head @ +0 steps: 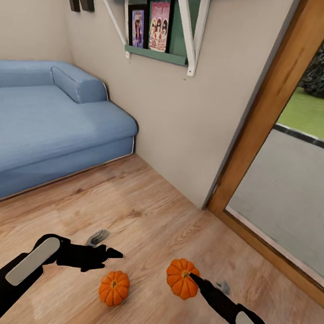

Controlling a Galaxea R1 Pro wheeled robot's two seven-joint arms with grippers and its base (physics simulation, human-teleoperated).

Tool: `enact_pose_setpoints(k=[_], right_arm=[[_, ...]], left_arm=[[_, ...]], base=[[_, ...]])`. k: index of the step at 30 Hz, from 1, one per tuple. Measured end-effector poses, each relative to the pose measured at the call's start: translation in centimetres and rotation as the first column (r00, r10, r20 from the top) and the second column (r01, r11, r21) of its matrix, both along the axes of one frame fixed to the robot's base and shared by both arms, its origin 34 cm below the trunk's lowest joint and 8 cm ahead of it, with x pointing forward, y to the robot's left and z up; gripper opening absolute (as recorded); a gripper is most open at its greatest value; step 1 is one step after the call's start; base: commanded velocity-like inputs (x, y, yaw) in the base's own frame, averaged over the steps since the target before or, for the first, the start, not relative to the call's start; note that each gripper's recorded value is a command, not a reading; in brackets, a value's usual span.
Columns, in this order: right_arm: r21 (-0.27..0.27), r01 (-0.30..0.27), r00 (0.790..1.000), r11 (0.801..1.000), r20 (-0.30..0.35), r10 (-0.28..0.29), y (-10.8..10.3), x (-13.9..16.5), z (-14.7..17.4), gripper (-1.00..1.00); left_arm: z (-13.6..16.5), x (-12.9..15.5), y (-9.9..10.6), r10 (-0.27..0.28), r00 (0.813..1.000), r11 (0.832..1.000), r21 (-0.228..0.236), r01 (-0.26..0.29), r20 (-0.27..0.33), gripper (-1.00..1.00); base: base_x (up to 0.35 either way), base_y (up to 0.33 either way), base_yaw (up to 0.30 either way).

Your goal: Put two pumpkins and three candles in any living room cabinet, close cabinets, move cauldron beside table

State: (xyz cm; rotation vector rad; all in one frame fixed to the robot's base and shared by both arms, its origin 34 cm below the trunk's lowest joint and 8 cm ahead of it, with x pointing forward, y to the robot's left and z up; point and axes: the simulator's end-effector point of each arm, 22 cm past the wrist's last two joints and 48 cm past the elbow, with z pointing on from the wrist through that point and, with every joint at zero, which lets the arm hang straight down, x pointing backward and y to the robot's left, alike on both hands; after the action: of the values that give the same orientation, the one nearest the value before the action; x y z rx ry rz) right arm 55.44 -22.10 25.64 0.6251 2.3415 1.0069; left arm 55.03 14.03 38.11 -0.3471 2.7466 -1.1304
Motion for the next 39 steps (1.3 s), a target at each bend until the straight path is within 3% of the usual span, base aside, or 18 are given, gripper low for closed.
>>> enact_pose_setpoints(k=[3, 8, 12, 22, 25, 28, 31, 36, 39], right_arm=[[-0.047, 0.000, 1.000, 0.999, -0.008, 0.000, -0.3, 2.1, 0.7, -1.00], [-0.057, -0.010, 0.999, 0.998, 0.031, 0.012, 0.9, 5.1, 3.4, -1.00], [-0.071, -0.016, 0.999, 0.997, 0.043, 0.019, 1.3, 5.9, 4.5, -1.00], [-0.003, -0.090, 0.996, 0.996, 0.017, 0.090, 4.1, 6.4, 8.4, -1.00], [0.031, -0.123, 0.992, 0.992, 0.025, 0.122, 5.6, 6.8, 10.3, -1.00], [0.049, -0.140, 0.990, 0.989, 0.023, 0.139, 6.2, 6.8, 11.3, -1.00], [0.072, -0.158, 0.987, 0.985, 0.034, 0.156, 7.1, 7.0, 12.2, -1.00], [0.086, -0.168, 0.985, 0.982, 0.040, 0.165, 7.5, 7.2, 12.9, -1.00], [0.087, -0.168, 0.985, 0.982, 0.043, 0.165, 7.5, 7.0, 12.2, -1.00]], left_arm=[[0.6, 0.4, 0.5, 0.008, 1.000, 1.000, 0.006, -0.009, 0.015, 1.00], [1.1, 1.0, 1.5, 0.029, 0.999, 0.999, 0.028, -0.030, 0.034, 1.00], [1.7, 1.1, 1.6, 0.029, 0.998, 0.999, 0.035, -0.030, 0.049, 1.00], [3.9, 1.8, 1.6, 0.030, 0.998, 0.999, 0.032, -0.032, 0.052, 1.00], [3.5, 1.5, 1.9, 0.039, 0.999, 0.998, 0.038, -0.040, 0.024, 1.00], [2.5, 1.3, 2.5, 0.072, 0.997, 0.996, 0.054, -0.072, -0.005, 1.00], [1.6, 1.6, 3.0, 0.088, 0.996, 0.992, 0.092, -0.088, 0.012, 1.00], [0.7, 1.6, 0.4, 0.038, 0.998, 0.987, 0.151, -0.047, 0.059, 1.00], [-0.1, 1.8, 0.0, 0.035, 0.996, 0.985, 0.166, -0.048, 0.080, 1.00]], base=[[0.000, 0.000, 0.285], [0.000, 0.000, 0.285], [0.000, 0.000, 0.286], [0.000, 0.000, 0.289], [0.000, 0.000, 0.155], [0.000, 0.000, 0.034], [0.000, 0.000, 0.009], [0.000, 0.000, 0.001], [0.000, 0.000, 0.000]])
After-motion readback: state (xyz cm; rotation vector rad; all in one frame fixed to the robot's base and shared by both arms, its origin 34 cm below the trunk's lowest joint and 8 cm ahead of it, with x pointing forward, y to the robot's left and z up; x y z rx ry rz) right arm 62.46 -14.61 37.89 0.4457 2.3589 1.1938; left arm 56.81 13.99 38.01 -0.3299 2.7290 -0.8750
